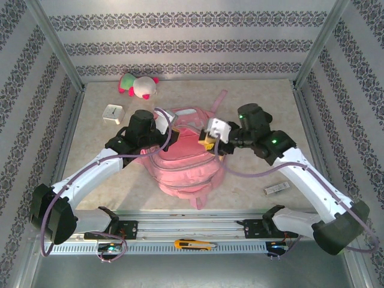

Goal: Pack books, pencil case, and school supplies into a backpack

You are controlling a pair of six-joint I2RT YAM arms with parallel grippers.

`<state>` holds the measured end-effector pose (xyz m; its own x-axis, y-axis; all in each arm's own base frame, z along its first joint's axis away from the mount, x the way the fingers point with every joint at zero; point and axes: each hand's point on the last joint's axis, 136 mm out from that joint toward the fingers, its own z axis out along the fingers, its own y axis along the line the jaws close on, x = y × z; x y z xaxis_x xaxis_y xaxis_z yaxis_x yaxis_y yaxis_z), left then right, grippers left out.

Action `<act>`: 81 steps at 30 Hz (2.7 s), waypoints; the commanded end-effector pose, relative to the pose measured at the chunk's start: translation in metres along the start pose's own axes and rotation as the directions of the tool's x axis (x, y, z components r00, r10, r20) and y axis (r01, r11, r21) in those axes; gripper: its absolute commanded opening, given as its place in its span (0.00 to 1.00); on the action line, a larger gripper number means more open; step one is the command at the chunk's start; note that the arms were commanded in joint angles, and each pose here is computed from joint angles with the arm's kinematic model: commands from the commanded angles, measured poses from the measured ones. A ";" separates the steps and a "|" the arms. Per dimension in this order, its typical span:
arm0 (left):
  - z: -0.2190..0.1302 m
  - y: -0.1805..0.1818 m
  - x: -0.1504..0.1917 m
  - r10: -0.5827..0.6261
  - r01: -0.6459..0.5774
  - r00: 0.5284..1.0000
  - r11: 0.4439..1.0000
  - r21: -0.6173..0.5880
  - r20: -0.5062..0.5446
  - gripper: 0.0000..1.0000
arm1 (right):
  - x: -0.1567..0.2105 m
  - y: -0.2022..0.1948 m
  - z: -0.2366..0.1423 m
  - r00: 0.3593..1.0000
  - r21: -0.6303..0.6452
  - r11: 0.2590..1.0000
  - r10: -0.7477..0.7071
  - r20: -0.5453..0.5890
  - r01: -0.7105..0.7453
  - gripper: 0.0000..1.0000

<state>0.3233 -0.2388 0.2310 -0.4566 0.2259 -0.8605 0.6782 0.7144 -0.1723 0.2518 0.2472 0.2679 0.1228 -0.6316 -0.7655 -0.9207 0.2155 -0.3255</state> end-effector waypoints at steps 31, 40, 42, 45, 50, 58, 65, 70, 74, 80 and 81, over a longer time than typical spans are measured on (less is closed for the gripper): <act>-0.013 -0.014 -0.065 -0.003 -0.015 0.974 0.997 0.077 0.225 0.02 | 0.017 -0.005 0.029 0.652 0.208 0.625 0.753 0.095 -0.752 0.60; -0.014 -0.021 -0.067 -0.015 -0.014 0.971 0.993 0.119 0.237 0.02 | 0.040 -0.006 0.053 0.252 0.181 0.209 0.931 0.262 -0.961 0.58; -0.013 -0.022 -0.067 -0.019 -0.012 0.972 0.991 0.131 0.235 0.02 | 0.037 -0.010 0.062 0.259 0.175 0.218 0.930 0.260 -0.960 0.56; -0.011 -0.023 -0.063 -0.026 -0.008 0.973 0.989 0.145 0.228 0.02 | 0.033 -0.018 0.077 0.269 0.175 0.228 0.927 0.262 -0.958 0.56; -0.012 -0.027 -0.064 -0.025 -0.014 0.971 0.987 0.163 0.236 0.02 | 0.033 -0.023 0.105 0.266 0.178 0.227 0.934 0.240 -0.957 0.59; -0.009 -0.030 -0.070 -0.043 -0.007 0.966 0.981 0.193 0.253 0.02 | 0.005 -0.004 0.142 0.316 0.043 0.313 0.937 0.150 -0.949 0.43; -0.006 -0.029 -0.072 -0.066 0.013 0.962 0.980 0.200 0.263 0.02 | -0.021 0.007 0.163 0.314 -0.056 0.323 0.941 0.123 -0.945 0.41; -0.004 -0.011 -0.057 -0.012 -0.007 0.973 0.997 0.082 0.229 0.02 | -0.002 -0.001 0.136 0.285 0.029 0.285 0.945 0.160 -0.958 0.59; 0.001 0.002 -0.040 0.025 -0.029 0.983 0.999 0.018 0.184 0.02 | 0.019 0.007 0.101 0.249 0.100 0.237 0.960 0.130 -0.966 0.66; 0.003 0.005 -0.029 0.027 -0.029 0.986 1.000 0.008 0.167 0.02 | 0.051 0.026 0.041 0.132 0.201 0.122 0.991 0.034 -0.972 0.67; 0.003 0.005 -0.029 0.025 -0.027 0.986 1.000 0.010 0.167 0.02 | 0.058 0.026 0.030 0.107 0.227 0.097 0.994 0.031 -0.969 0.67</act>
<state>0.3376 -0.2363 0.2168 -0.4743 0.1688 -0.8641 0.6502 0.7288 -0.2145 0.2698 0.2701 0.2202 -0.8153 0.1859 -0.5484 -0.2450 0.7473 0.6176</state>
